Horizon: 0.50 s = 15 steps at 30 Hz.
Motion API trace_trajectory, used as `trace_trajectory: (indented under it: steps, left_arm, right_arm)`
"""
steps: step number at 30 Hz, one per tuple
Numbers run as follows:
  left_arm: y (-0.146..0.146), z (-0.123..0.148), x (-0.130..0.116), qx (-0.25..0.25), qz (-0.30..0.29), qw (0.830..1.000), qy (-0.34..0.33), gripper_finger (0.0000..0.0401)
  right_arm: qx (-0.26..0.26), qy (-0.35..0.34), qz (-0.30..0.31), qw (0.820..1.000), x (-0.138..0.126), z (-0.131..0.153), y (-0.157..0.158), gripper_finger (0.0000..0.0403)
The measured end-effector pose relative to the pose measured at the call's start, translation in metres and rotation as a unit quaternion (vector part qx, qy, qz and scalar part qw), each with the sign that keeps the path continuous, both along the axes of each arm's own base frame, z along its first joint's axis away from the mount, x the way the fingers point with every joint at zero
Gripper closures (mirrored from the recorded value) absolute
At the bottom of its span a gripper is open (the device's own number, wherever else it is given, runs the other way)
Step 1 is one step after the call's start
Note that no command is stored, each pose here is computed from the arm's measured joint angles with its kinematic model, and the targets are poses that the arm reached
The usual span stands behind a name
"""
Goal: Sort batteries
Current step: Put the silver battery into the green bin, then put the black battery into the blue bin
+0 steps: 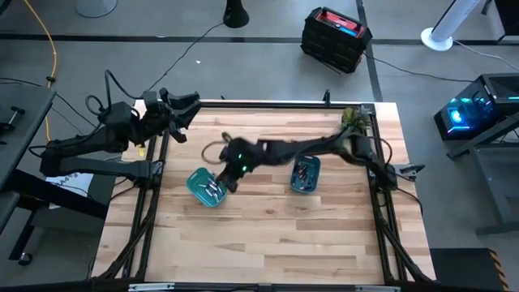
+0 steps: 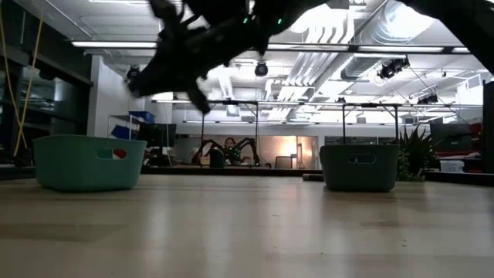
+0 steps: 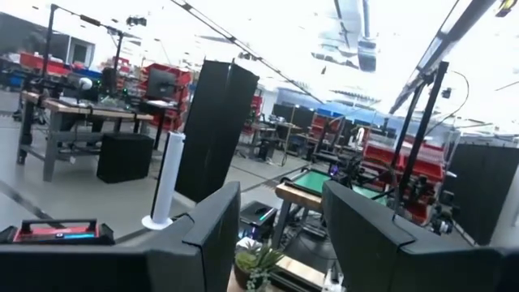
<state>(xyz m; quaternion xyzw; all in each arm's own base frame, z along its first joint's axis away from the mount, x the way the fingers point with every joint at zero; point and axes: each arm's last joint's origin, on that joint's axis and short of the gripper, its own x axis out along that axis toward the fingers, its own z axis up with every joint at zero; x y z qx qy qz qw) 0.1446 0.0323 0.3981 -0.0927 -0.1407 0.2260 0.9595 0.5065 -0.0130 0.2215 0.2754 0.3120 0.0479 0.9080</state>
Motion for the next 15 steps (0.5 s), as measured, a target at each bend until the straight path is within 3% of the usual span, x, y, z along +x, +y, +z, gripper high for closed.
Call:
trace_trajectory:
  steps: [3, 7, 15]
  left_arm:
    - [0.000, 0.000, 0.000, -0.005, -0.001, 1.000, -0.001, 0.0234]
    - [0.000, 0.000, 0.000, -0.008, -0.002, 1.000, -0.002, 0.0234]
    - [0.000, -0.001, 0.000, -0.019, -0.007, 1.000, -0.007, 0.0234]
  right_arm:
    - [0.026, 0.006, -0.002, 1.000, 0.010, -0.023, 0.017, 0.0396]
    - [0.033, -0.003, -0.033, 0.999, 0.016, -0.034, 0.028, 0.0370]
    - [0.002, -0.027, -0.009, 1.000, 0.020, -0.016, 0.031, 0.0245]
